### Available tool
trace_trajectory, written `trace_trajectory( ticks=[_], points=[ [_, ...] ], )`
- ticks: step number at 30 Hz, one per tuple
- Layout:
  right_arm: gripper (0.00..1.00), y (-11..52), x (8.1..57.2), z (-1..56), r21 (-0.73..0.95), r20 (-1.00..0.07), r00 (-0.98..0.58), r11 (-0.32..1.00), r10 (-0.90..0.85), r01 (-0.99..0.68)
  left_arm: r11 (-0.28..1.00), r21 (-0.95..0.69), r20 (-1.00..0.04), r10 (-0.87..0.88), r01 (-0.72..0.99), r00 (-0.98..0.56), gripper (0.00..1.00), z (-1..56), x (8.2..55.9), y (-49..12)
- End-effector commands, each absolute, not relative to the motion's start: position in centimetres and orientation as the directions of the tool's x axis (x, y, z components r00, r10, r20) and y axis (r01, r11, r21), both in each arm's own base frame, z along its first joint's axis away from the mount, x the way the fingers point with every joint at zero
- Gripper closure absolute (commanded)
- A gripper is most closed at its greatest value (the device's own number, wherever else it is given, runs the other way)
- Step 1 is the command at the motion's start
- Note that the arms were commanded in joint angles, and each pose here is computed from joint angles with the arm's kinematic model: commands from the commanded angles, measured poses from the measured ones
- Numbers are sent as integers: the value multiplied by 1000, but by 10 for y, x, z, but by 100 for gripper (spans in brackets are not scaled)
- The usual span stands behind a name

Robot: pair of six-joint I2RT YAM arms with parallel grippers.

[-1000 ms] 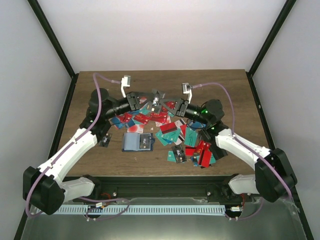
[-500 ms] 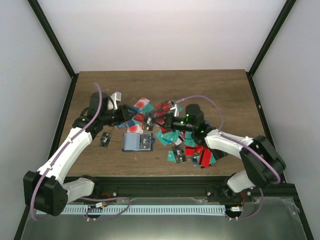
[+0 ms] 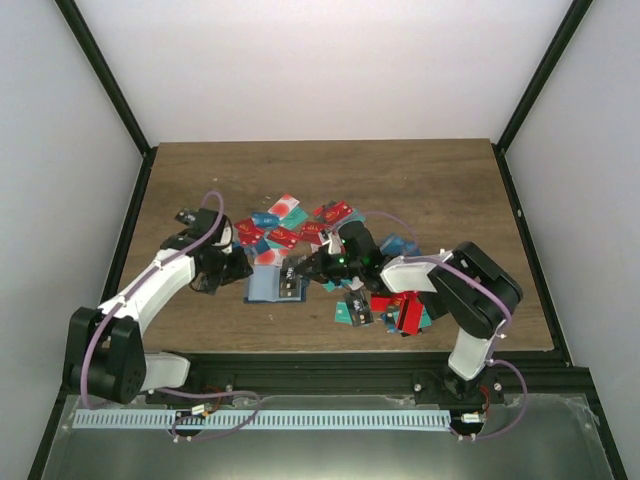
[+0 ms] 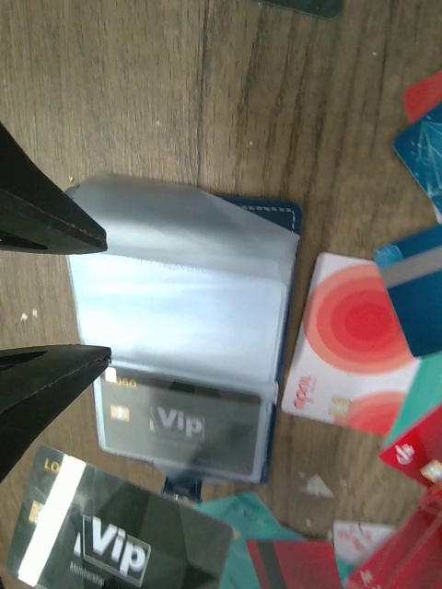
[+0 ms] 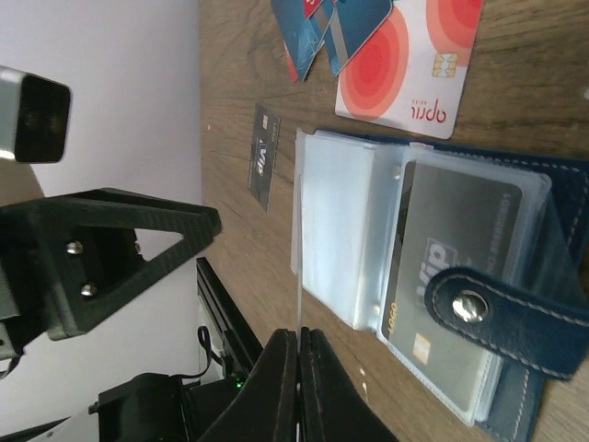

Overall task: Put the credit cards into the card holder
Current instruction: Insert the credit card into the card holder.

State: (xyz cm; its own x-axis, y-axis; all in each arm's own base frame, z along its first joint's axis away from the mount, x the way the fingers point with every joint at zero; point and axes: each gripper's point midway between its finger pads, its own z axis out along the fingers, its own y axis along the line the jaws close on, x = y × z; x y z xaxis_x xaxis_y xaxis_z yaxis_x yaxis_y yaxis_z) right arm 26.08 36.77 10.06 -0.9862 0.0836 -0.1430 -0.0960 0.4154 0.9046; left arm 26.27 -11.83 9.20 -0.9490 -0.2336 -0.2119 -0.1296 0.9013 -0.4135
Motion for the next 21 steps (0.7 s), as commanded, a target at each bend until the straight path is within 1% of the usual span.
trace_trajectory(
  ticks=[1, 7, 12, 17, 21],
  points=[
    [99, 383, 269, 103, 897, -185, -981, 416, 54, -147, 927, -356, -187, -198, -122, -962, 70, 74, 259, -110],
    [99, 389, 274, 87, 884, -183, -983, 442, 32, -150, 931, -346, -155, -175, -113, -972, 68, 59, 261, -112],
    [99, 393, 276, 75, 875, -176, -984, 461, 15, -150, 933, -345, -151, -164, -104, -975, 67, 51, 265, -114],
    [99, 395, 276, 65, 871, -164, -987, 470, 3, -143, 941, -323, -134, -148, -98, -980, 73, 41, 265, -112],
    [99, 398, 278, 64, 875, -163, -987, 462, 1, -144, 949, -299, -123, -146, -103, -982, 79, 35, 263, -108]
  ],
)
